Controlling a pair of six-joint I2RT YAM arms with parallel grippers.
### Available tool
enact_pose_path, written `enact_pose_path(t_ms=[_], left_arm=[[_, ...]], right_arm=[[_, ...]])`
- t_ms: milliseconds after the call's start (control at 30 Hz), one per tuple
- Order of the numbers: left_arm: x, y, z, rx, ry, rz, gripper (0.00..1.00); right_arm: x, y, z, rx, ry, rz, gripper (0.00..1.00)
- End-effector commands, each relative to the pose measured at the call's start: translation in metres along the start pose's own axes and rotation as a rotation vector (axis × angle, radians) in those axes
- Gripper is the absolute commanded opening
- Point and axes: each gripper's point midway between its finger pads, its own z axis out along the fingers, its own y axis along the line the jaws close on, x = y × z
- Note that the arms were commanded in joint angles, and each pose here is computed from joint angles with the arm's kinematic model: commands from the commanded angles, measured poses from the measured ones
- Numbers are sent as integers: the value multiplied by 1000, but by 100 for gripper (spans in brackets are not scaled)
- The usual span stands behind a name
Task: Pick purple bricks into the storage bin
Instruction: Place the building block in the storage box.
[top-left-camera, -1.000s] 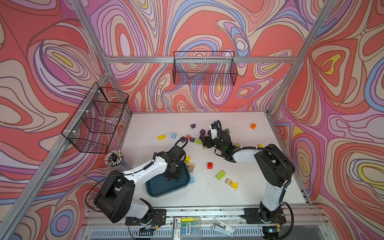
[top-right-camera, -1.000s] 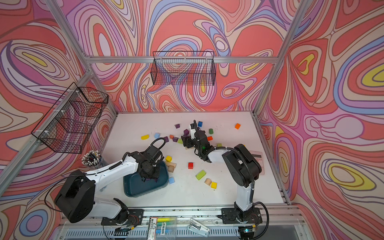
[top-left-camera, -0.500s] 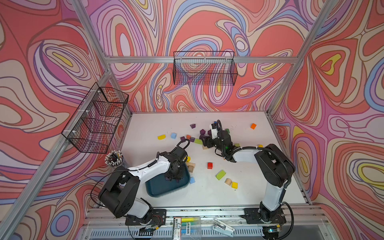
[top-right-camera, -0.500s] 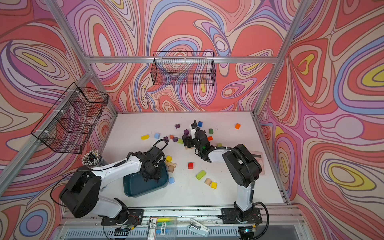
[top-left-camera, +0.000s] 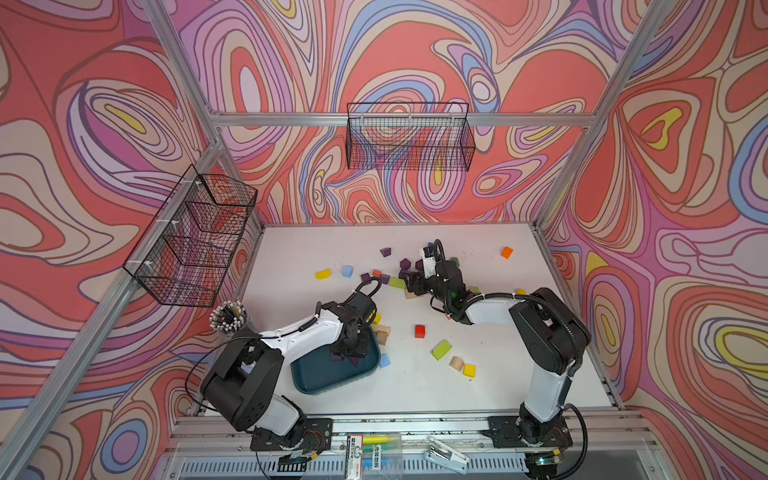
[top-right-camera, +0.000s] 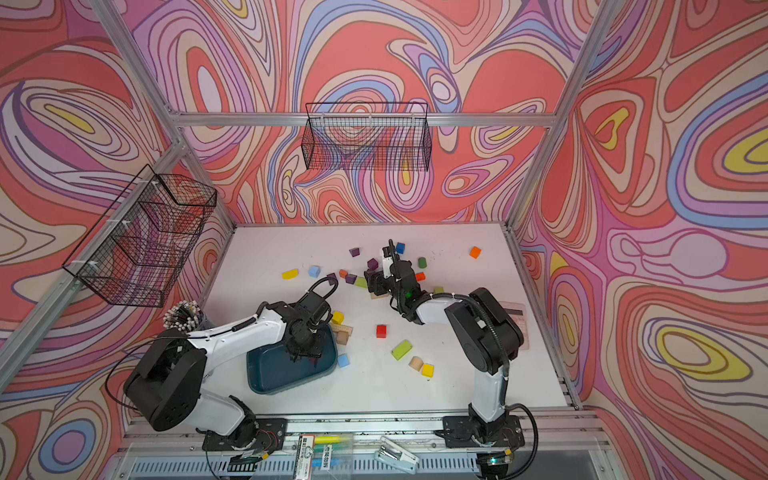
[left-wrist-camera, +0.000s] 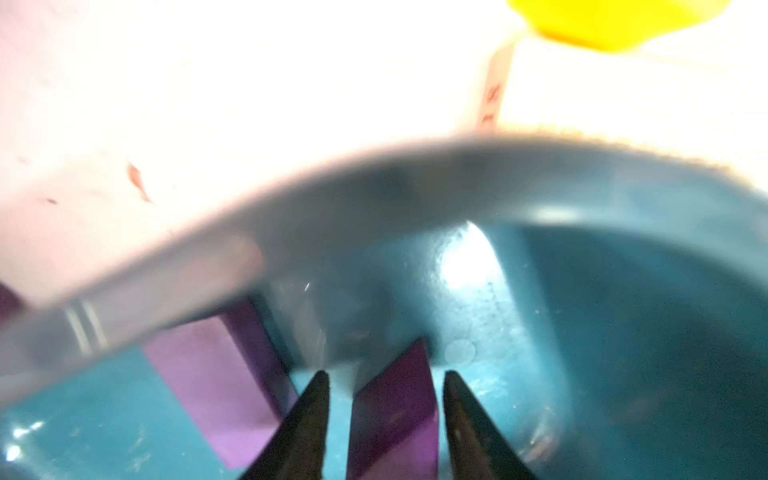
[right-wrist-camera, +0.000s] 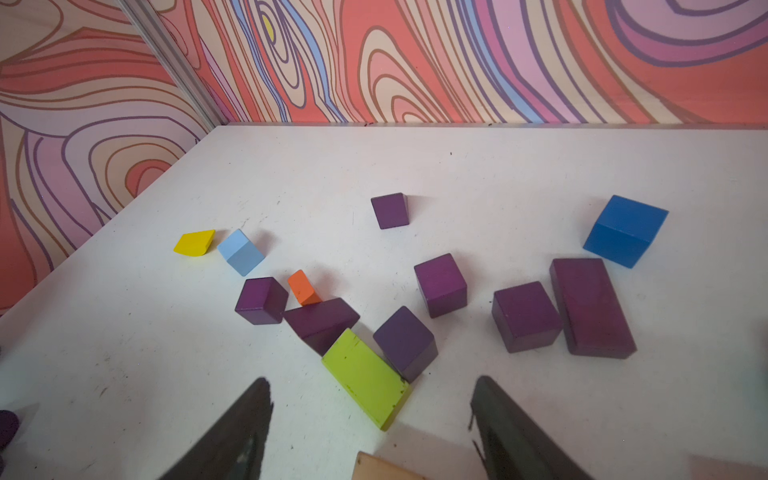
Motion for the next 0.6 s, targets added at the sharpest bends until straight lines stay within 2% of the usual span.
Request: enact_pose_path(t_ms=[0, 400, 567], left_arm=[[-7, 3, -16, -33, -33, -6, 55], [-21, 3, -64, -18, -124, -26, 67], [-29, 6, -88, -30, -168, -3, 67]], right_arm=[[-1, -2, 4, 0, -4, 7, 79], [-1, -2, 3, -3, -4, 7, 79], [-2, -1, 3, -4, -8, 7, 79]])
